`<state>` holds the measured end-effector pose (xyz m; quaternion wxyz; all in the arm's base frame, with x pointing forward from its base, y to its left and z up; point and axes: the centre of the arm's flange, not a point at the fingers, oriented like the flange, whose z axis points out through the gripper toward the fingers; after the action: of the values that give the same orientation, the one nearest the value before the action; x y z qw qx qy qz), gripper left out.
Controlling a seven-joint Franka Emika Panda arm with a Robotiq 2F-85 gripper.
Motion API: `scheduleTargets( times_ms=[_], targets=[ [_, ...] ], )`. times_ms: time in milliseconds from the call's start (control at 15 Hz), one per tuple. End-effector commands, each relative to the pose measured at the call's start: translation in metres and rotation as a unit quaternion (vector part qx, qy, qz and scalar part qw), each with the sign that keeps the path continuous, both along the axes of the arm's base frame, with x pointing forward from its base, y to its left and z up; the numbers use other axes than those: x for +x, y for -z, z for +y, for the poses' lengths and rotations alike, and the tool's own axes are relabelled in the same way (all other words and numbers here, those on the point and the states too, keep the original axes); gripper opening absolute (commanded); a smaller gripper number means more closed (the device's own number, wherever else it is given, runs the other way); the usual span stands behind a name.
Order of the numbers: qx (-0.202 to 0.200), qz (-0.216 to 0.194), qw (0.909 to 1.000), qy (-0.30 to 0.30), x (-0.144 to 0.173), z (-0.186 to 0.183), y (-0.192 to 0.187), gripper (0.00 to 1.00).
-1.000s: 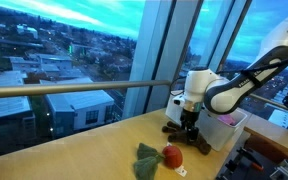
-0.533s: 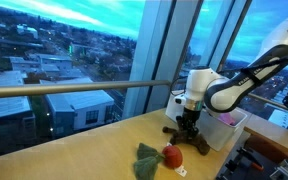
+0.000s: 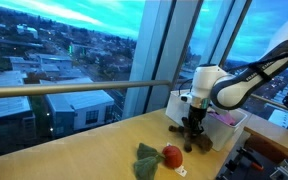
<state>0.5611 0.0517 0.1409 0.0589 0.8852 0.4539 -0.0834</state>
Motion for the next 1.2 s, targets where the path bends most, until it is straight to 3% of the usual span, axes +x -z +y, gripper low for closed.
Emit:
scheduleTargets(
  times_ms=[0,533,867,1133],
  targets=[
    [0.008,-0.006,0.9999,0.006,-0.012,-0.002,-0.035,0.04],
    [-0.011,-0.077,0.9970,0.003,0.000,0.010,-0.157,0.04],
    [-0.018,-0.129,0.9907,0.040,0.003,-0.024,-0.249,0.04],
    [-0.023,-0.150,0.9854,0.077,-0.005,-0.064,-0.278,0.04]
  ],
)
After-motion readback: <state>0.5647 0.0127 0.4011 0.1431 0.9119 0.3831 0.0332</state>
